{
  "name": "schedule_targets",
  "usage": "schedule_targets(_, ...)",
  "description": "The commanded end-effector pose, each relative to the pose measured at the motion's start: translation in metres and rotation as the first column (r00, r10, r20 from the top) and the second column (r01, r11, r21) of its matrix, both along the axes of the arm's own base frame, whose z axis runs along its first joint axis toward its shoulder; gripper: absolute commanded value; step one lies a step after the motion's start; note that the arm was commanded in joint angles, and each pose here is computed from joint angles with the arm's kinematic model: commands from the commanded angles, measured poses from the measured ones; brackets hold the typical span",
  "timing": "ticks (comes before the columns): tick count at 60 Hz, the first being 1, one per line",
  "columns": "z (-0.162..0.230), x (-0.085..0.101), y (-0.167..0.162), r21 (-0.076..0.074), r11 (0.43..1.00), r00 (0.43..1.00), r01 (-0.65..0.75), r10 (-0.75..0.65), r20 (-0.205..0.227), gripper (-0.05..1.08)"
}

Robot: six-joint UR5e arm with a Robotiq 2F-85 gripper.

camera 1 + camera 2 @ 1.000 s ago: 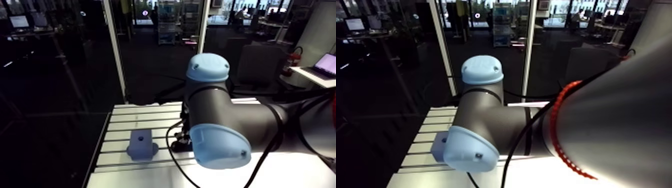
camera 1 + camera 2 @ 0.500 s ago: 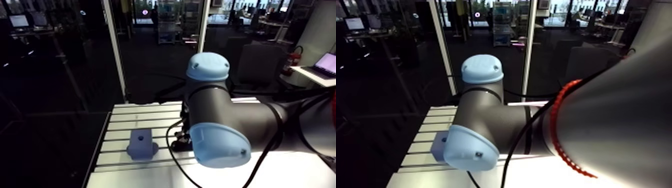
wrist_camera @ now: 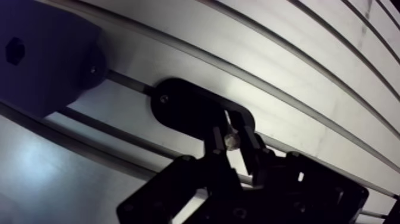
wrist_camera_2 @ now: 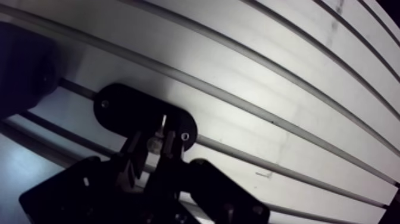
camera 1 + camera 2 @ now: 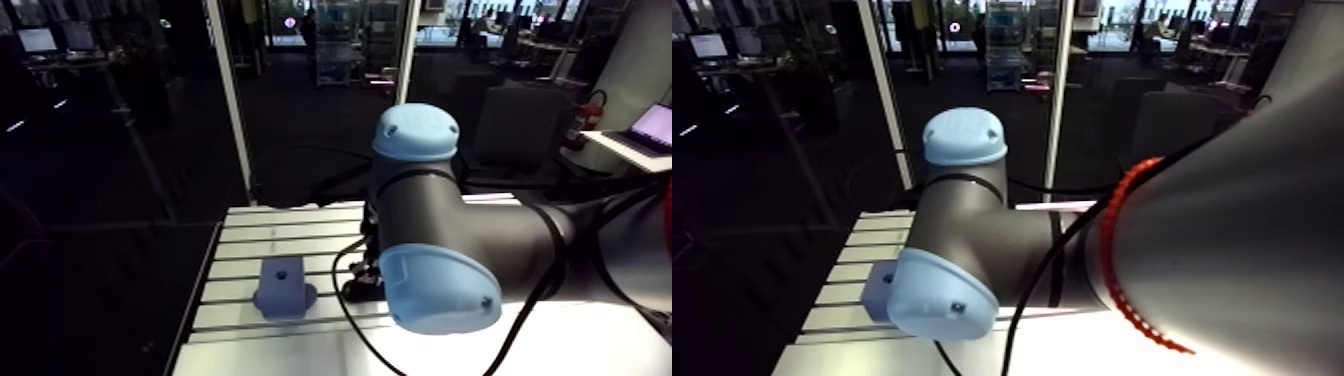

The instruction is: Pick up the M10 bolt and insert it into the hex recess until seated.

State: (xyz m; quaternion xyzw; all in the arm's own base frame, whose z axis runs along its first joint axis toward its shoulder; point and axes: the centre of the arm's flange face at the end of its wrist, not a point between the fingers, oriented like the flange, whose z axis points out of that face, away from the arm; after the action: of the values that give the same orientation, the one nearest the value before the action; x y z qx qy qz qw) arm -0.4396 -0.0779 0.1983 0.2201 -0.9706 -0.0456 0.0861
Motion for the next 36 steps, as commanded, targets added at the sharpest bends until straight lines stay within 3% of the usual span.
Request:
schedule_targets(1, 0.001, -0.001, 0.001, 0.001, 1.0, 1.0, 0.0, 0.0, -0.002, 0.72)
schedule_targets(16, 0.005, -0.002, 0.001, 0.002, 1.0, 1.0, -0.005, 0.005, -0.012, 0.74)
schedule_targets(36, 0.051, -0.016, -0.001, 0.006, 1.0, 0.994, -0.012, 0.013, -0.104, 0.79)
